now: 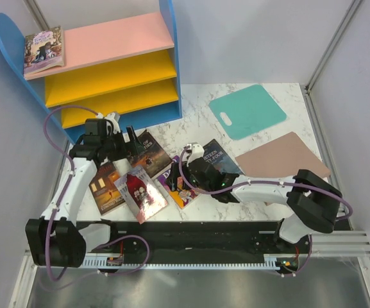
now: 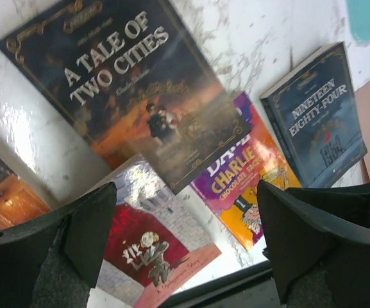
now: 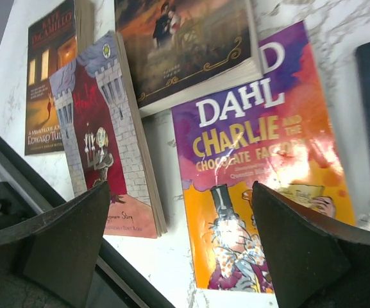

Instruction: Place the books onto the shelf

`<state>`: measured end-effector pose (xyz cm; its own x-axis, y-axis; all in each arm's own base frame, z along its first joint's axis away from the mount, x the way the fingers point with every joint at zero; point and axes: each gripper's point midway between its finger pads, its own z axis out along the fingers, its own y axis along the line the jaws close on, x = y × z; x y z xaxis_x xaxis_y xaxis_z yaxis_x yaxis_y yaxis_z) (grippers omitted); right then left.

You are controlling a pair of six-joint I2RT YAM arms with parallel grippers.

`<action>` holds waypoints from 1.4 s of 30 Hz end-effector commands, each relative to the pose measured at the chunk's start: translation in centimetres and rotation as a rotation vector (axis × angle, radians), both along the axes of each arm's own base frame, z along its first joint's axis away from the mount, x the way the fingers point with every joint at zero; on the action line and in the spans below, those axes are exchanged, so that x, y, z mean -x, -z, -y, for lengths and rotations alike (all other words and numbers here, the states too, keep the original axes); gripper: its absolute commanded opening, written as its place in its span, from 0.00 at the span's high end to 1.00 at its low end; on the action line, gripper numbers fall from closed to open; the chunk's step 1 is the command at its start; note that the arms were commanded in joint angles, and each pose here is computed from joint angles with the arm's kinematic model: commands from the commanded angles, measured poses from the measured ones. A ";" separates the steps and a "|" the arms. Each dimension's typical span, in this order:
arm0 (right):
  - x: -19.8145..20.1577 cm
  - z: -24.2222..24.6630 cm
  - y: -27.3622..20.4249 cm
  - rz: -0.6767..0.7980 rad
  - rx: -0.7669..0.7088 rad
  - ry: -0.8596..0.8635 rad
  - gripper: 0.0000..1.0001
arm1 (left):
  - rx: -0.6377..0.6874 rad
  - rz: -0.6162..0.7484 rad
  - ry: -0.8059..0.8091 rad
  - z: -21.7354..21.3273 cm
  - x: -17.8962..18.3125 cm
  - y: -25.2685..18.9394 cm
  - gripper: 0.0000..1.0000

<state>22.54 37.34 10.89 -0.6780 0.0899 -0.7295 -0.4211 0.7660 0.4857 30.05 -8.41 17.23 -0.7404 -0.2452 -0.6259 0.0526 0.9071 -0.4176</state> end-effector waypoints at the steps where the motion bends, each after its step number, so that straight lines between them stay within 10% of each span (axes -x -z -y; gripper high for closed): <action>1: 1.3 -3.4 0.2 -0.036 -0.095 -0.131 0.02 | 0.112 -0.172 -0.013 0.6 1.6 1.6 0.06; 12: 2.3 -9.0 3.8 -0.148 -0.175 -0.283 0.04 | 0.109 -0.485 0.013 0.5 4.2 9.7 0.03; 24: 2.4 -13.1 5.8 -0.217 -0.261 -0.364 0.08 | 0.085 -0.509 0.017 0.0 4.3 10.2 0.01; 25: 3.0 -13.4 5.5 -0.241 -0.293 -0.389 0.12 | 0.087 -0.510 0.018 0.1 4.3 10.2 0.01; 28: 3.8 -14.3 4.8 -0.285 -0.370 -0.438 0.95 | 0.086 -0.510 0.019 0.1 4.2 10.2 0.01; 29: 3.7 -14.6 4.7 -0.294 -0.384 -0.448 1.00 | 0.087 -0.510 0.018 0.1 4.3 10.1 0.01; 42: -4.4 -3.3 -2.9 -0.086 -0.323 -0.189 1.00 | 0.104 0.128 0.074 0.7 1.4 -7.9 0.00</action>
